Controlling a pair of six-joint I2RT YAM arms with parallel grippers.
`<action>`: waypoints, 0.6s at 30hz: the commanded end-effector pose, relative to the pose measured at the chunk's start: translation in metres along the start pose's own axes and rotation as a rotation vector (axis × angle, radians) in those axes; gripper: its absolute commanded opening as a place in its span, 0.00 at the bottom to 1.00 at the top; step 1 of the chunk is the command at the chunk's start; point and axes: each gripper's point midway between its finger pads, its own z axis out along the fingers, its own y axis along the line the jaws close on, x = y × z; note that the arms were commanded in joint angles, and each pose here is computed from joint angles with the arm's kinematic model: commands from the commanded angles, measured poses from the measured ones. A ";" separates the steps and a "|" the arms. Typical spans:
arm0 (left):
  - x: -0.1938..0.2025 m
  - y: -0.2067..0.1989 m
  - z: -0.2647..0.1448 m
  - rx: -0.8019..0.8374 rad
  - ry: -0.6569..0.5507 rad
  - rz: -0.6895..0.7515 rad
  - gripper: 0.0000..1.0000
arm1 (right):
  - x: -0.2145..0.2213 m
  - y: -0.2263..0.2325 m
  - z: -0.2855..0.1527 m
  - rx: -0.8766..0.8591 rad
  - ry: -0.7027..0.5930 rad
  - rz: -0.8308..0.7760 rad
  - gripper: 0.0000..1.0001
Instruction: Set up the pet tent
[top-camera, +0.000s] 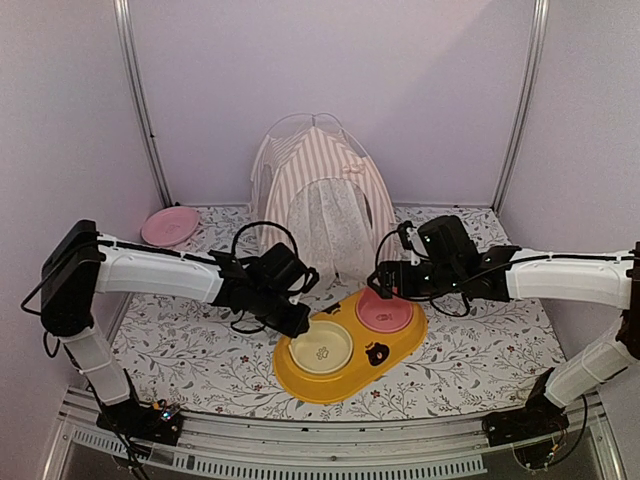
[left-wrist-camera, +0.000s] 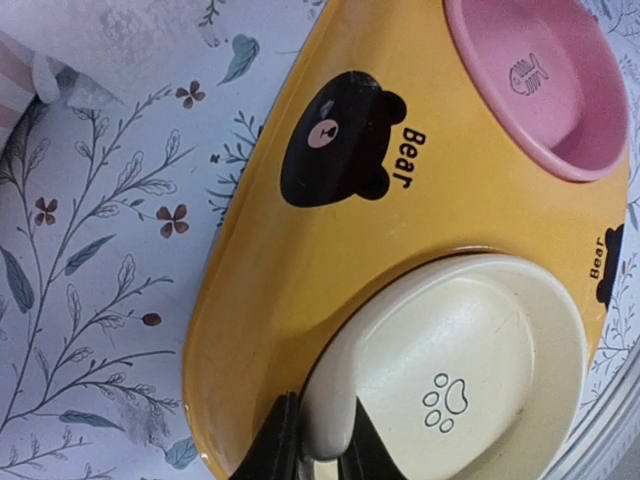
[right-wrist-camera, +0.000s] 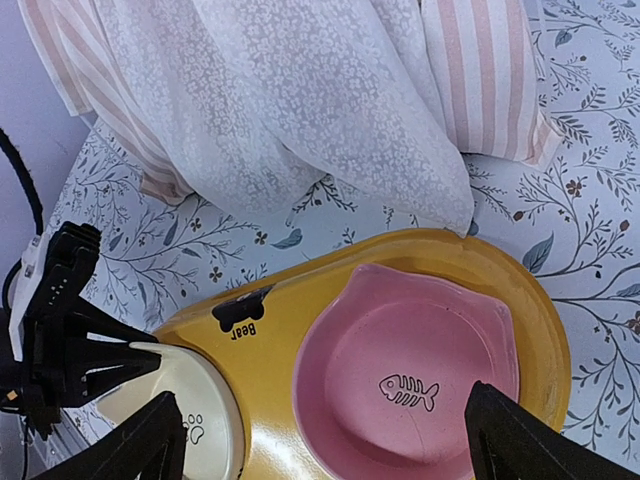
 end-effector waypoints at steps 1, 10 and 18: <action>-0.016 -0.008 0.008 -0.014 -0.023 0.044 0.15 | 0.011 -0.013 0.007 0.047 0.026 0.002 0.99; -0.041 -0.017 0.020 0.008 -0.076 0.081 0.26 | 0.021 -0.031 0.015 0.094 0.058 0.027 0.99; -0.080 -0.033 0.017 0.037 -0.152 0.090 0.36 | 0.014 -0.037 0.005 0.102 0.034 0.042 0.99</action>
